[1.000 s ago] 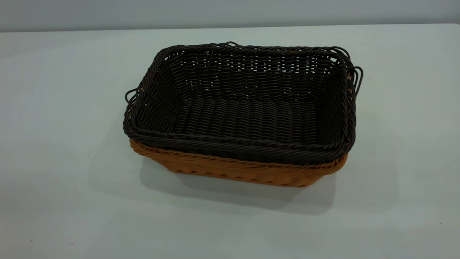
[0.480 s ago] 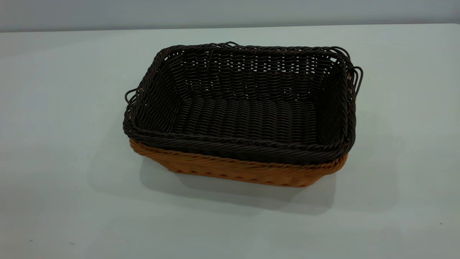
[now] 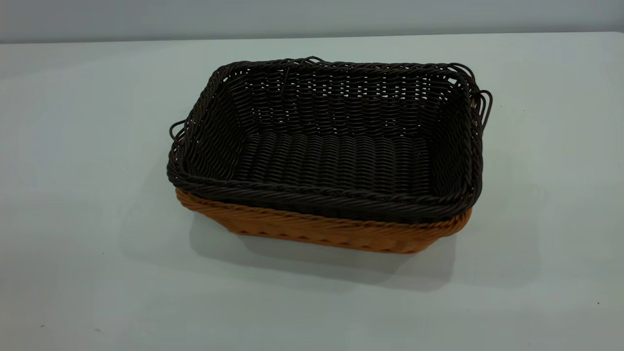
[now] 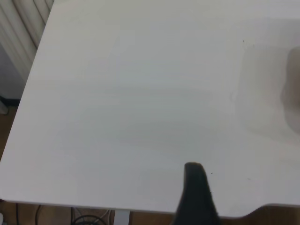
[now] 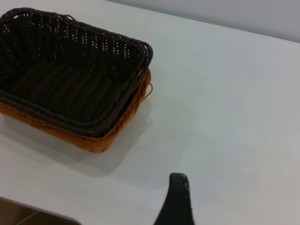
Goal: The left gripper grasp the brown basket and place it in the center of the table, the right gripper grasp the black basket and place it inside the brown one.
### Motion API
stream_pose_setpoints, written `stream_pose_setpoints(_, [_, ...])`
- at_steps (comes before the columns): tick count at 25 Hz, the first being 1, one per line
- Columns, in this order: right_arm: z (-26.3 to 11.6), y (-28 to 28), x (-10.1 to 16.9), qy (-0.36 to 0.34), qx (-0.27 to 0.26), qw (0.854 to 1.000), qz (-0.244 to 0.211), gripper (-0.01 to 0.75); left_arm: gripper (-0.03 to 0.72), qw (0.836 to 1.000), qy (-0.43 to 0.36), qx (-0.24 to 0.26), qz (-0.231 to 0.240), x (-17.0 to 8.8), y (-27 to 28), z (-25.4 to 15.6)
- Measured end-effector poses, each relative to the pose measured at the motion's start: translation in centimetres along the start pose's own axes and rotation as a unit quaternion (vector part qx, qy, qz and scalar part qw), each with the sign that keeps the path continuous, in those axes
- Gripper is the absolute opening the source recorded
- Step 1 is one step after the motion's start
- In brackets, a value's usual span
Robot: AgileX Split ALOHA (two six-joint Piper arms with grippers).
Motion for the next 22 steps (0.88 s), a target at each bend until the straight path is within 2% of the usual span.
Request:
stream_pose_setpoints(12, [0.0, 0.0, -0.2, -0.008, 0.004, 1.000, -0.012, 0.559, 0.489, 1.000, 0.000, 0.000, 0.000, 0.0, 0.0, 0.0])
stream_pose_setpoints(16, [-0.2, -0.1, -0.7, -0.031, 0.012, 0.999, -0.037, 0.559, 0.489, 1.000, 0.001, 0.000, 0.000, 0.0, 0.0, 0.0])
stream_pose_setpoints(22, [-1.1, 0.0, -2.4, -0.096, 0.036, 0.990, -0.100, 0.559, 0.489, 1.000, 0.001, 0.000, 0.000, 0.0, 0.0, 0.0])
Point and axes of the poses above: a point on each arm's last joint axis where the gripper is mounted, y pointing back along that axis away from the gripper, x along the wrist's bending axis when the last joint is at zero, z = x × y, the point moved 8 cm from there along -y, pointing out along that axis toward the gripper, and after that the axes turned 13 degrees about y, right-handed, at the moved point
